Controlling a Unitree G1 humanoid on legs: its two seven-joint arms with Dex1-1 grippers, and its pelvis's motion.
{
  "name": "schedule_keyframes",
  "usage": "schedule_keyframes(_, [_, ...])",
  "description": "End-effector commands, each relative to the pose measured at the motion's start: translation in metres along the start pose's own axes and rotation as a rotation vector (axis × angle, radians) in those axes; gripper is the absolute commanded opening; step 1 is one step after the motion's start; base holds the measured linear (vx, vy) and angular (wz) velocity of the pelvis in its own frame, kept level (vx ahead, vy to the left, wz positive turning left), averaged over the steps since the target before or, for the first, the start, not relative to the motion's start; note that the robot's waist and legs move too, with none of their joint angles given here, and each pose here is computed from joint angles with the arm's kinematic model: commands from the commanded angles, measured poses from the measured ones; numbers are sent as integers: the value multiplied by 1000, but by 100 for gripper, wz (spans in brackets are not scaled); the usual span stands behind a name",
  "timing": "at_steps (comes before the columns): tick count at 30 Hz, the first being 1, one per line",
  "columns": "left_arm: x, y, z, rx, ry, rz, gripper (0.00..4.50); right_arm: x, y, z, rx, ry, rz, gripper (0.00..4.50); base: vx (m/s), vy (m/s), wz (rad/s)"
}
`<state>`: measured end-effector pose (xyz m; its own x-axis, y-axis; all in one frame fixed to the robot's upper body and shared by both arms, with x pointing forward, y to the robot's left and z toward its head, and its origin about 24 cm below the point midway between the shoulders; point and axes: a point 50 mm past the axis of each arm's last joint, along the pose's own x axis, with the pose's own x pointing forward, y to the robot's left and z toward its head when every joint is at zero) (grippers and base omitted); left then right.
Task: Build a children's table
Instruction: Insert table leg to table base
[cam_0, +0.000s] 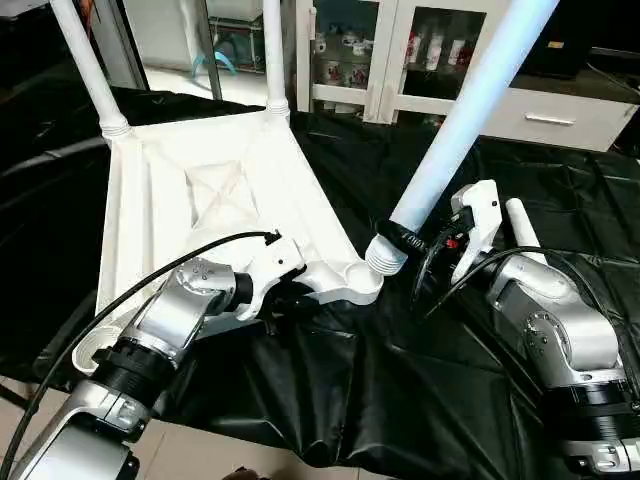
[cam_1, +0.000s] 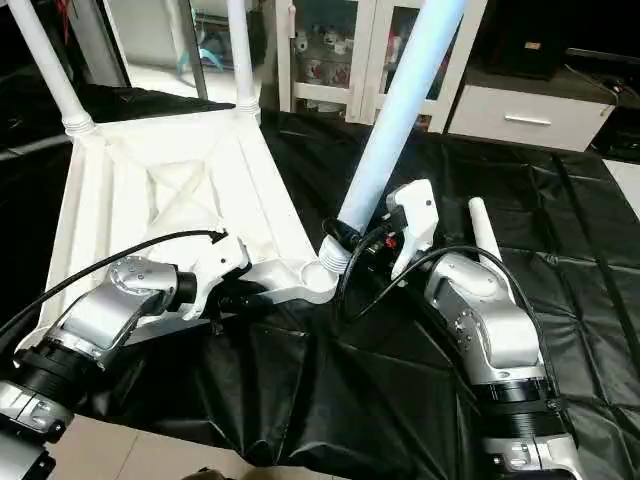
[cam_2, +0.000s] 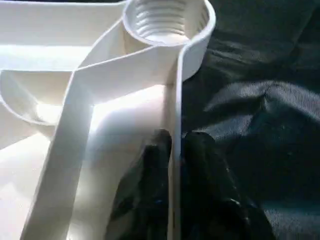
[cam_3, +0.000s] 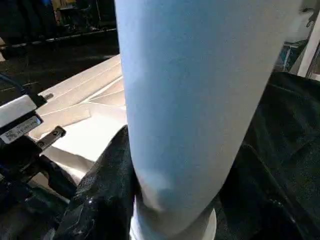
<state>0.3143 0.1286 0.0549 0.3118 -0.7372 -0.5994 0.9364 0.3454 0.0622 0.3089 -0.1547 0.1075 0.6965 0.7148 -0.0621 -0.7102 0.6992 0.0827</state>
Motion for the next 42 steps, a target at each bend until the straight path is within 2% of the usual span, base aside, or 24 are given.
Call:
schedule_keyframes(1, [2, -4, -14, -2, 85, -23, 46, 3, 3, 9, -40, -5, 30, 185, 0, 0, 0])
schedule_keyframes(3, [5, -8, -16, 31, 123, -42, 30, 7, 7, 8, -40, 14, 66, 185, 0, 0, 0])
schedule_keyframes(8, [8, -11, -15, 26, 130, -53, 1, 10, 10, 2, -49, 60, 103, 185, 0, 0, 0])
schedule_keyframes(12, [9, -12, -15, 18, 129, -58, 0, 13, 12, -5, -30, 90, 115, 185, 0, 0, 0])
schedule_keyframes(15, [9, -12, -14, 9, 107, -62, 0, 19, 12, -16, -10, 119, 118, 185, 0, 0, 0])
schedule_keyframes(21, [6, -14, -14, 17, 91, -62, 0, 28, 12, -21, 0, 128, 112, 185, 0, 0, 0])
schedule_keyframes(30, [4, -18, -16, 16, 83, -68, 0, 37, 9, -22, 0, 133, 114, 184, 0, 0, 0])
schedule_keyframes(36, [4, -18, -16, 17, 88, -69, 0, 42, 8, -23, -39, 193, 155, 184, 0, 0, 0])
schedule_keyframes(40, [3, -17, -16, 19, 91, -69, 0, 46, 8, -22, -65, 217, 186, 184, 0, 0, 0])
schedule_keyframes(42, [3, -17, -16, 21, 94, -71, 0, 49, 10, -15, -84, 232, 233, 184, 0, 0, 0])
